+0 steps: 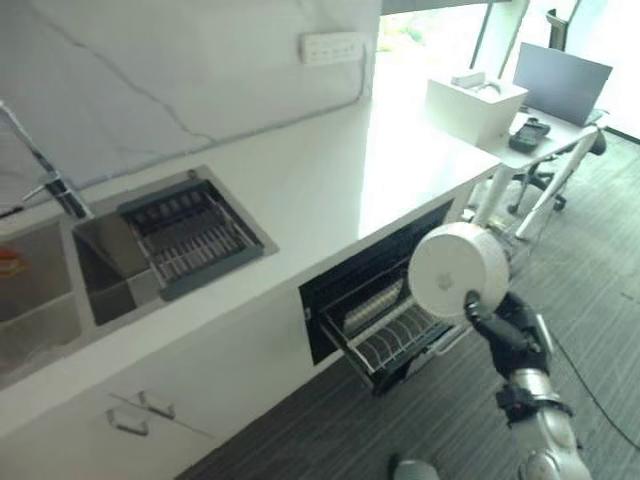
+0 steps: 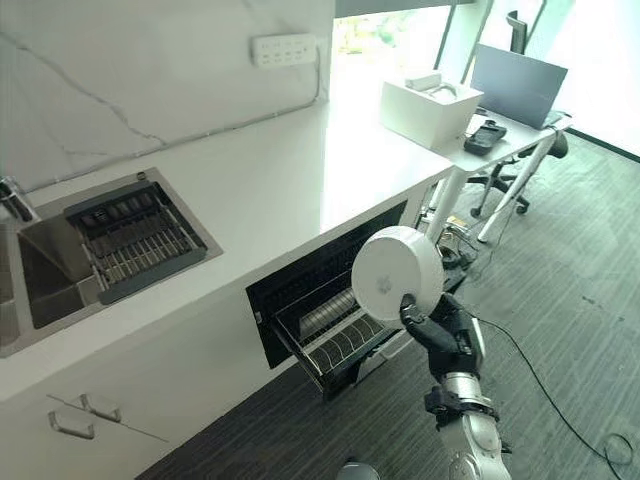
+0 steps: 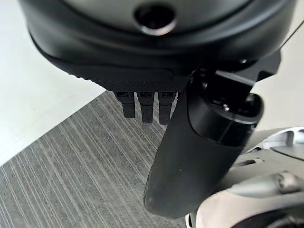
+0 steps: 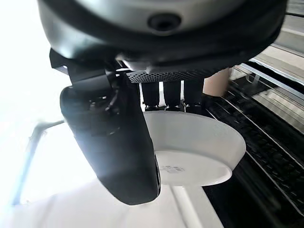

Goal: Place the dishes in the dishwasher.

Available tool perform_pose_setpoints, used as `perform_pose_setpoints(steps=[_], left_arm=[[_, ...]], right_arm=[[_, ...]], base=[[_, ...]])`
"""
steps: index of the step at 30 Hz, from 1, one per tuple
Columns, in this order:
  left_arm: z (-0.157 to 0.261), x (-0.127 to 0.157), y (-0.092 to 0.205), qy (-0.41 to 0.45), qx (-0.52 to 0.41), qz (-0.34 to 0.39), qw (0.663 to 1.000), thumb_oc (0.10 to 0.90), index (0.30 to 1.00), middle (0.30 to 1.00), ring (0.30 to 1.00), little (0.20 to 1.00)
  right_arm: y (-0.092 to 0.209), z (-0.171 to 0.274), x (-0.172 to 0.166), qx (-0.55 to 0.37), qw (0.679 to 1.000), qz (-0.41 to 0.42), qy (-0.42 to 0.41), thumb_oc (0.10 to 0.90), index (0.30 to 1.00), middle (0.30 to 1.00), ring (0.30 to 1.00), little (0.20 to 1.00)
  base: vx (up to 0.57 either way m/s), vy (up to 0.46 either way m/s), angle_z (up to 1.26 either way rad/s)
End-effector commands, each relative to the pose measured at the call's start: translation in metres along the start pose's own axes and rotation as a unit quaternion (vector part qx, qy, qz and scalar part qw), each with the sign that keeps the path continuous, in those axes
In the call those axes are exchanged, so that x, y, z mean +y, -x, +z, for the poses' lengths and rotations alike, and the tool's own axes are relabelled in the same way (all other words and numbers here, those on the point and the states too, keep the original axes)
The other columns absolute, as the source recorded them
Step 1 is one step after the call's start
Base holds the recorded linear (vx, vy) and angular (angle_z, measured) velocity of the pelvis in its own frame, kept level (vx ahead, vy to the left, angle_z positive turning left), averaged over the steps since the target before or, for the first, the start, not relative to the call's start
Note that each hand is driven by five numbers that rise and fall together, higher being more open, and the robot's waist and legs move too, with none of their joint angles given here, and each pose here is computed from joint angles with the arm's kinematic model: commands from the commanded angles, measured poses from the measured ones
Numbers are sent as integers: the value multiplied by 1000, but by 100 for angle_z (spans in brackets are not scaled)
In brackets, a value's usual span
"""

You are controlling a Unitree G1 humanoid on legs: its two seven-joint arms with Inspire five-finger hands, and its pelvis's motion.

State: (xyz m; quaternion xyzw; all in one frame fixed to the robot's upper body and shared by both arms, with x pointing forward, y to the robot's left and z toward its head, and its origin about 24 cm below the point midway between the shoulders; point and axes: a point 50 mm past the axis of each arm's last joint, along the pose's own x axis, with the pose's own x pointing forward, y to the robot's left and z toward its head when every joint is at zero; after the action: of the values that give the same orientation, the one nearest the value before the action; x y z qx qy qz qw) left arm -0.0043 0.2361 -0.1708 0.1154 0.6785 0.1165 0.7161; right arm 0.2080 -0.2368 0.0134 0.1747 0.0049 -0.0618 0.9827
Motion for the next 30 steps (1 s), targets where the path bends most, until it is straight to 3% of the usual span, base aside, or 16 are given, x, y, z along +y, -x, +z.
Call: perform_pose_setpoints(steps=[1, 9, 13, 14, 19, 20, 22, 24, 30], left_arm=[[56, -3, 1, 0, -86, -6, 996, 800, 900, 900, 900, 900], [57, 1, 1, -7, -74, -3, 997, 800, 900, 900, 900, 900], [64, -4, 2, 1, -83, -11, 997, 800, 900, 900, 900, 900], [66, -5, 3, -3, -90, -13, 996, 800, 900, 900, 900, 900], [74, 5, 3, -5, -96, -11, 995, 800, 900, 900, 900, 900], [76, 8, 3, 50, -75, -35, 995, 800, 900, 900, 900, 900], [81, 10, 3, 74, -70, -48, 994, 800, 900, 900, 900, 900], [100, 13, 5, 60, -97, -57, 992, 800, 900, 900, 900, 900], [115, 9, 9, 3, -133, -62, 989, 800, 900, 900, 900, 900]], right_arm=[[-32, 69, 32, -173, 980, 96, 11, 400, 300, 300, 300, 300], [-41, 51, 44, -121, 990, 66, 32, 400, 300, 300, 300, 300], [-48, 49, 36, -117, 989, -12, 91, 400, 300, 300, 300, 300], [-53, 49, 30, -120, 982, -29, 145, 400, 300, 300, 300, 300], [-84, 69, 22, -125, 957, -59, 255, 400, 300, 300, 300, 300], [-98, 79, 20, -123, 945, -69, 294, 400, 300, 300, 300, 300], [-108, 87, 15, -116, 934, -87, 327, 400, 300, 300, 300, 300], [-122, 100, 2, -109, 912, -150, 367, 400, 300, 300, 300, 300], [-136, 114, -15, -105, 854, -208, 464, 400, 300, 300, 300, 300]], base=[[53, -15, 12], [27, 5, 15], [-19, 20, 15], [-47, 10, 12], [-69, 3, 6], [-59, 10, 10], [-80, -5, 19], [-125, -5, 18], [-61, 23, 19]])
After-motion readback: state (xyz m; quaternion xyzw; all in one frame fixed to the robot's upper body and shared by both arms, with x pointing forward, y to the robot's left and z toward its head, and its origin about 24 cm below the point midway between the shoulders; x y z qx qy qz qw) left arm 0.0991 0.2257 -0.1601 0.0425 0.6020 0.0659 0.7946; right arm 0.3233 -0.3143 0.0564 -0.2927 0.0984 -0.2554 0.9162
